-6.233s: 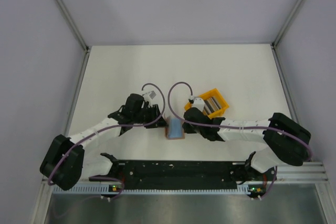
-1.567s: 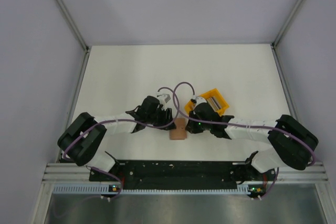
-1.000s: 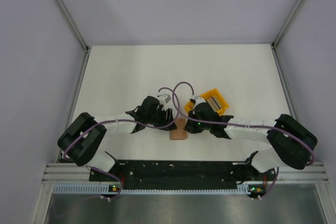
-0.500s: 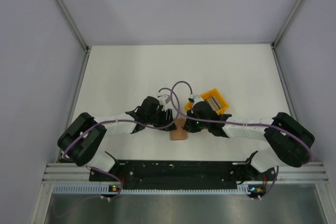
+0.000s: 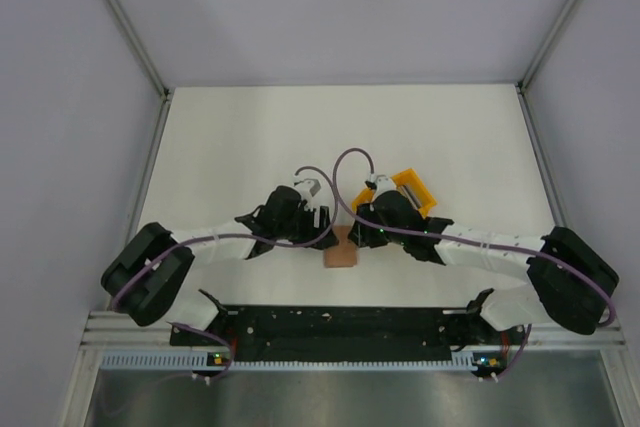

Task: Put the credit cards into the card holder
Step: Close the card holder at the center of the board.

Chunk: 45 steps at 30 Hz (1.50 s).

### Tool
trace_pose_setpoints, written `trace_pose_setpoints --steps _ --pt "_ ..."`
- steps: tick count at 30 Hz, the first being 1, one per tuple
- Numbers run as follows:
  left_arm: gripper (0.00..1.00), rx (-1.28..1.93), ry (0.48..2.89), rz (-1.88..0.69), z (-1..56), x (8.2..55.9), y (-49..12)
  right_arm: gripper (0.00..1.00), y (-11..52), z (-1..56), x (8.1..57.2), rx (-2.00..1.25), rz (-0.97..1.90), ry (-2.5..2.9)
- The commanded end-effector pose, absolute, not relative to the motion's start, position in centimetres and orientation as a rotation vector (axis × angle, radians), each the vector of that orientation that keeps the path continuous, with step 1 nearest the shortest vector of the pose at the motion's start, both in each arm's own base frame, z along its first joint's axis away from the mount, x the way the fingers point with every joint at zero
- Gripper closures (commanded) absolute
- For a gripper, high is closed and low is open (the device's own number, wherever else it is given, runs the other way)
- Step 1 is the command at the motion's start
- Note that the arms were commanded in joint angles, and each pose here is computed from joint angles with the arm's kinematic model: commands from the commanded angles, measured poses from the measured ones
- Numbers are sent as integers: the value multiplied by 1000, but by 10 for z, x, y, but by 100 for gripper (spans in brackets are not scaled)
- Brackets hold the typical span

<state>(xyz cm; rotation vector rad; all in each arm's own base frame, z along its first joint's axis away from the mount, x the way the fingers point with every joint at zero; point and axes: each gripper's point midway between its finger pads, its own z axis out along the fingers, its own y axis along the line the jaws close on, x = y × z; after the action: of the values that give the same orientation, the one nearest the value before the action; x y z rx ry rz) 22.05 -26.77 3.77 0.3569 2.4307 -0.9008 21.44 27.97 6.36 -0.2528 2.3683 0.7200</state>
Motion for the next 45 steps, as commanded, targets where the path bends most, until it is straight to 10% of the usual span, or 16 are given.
trace_pose_setpoints --steps 1,11,23,27,34,39,45 --pt "20 264 2409 -806 41 228 -253 55 279 92 230 -234 711 2277" --pt "2 52 2256 -669 94 258 -229 4 285 154 237 -232 789 2142" --pt "2 -235 2112 -481 177 298 -195 1 264 204 258 -78 688 2067" --pt "2 -107 2089 -722 143 275 -221 12 266 186 255 -80 709 2087" --pt "12 206 2208 -862 112 241 -248 61 262 152 232 -168 711 2201" --pt "51 225 2217 -1013 93 215 -255 82 257 124 216 -211 715 2277" --pt "62 186 2217 -1113 81 203 -259 83 263 108 207 -251 747 2329"
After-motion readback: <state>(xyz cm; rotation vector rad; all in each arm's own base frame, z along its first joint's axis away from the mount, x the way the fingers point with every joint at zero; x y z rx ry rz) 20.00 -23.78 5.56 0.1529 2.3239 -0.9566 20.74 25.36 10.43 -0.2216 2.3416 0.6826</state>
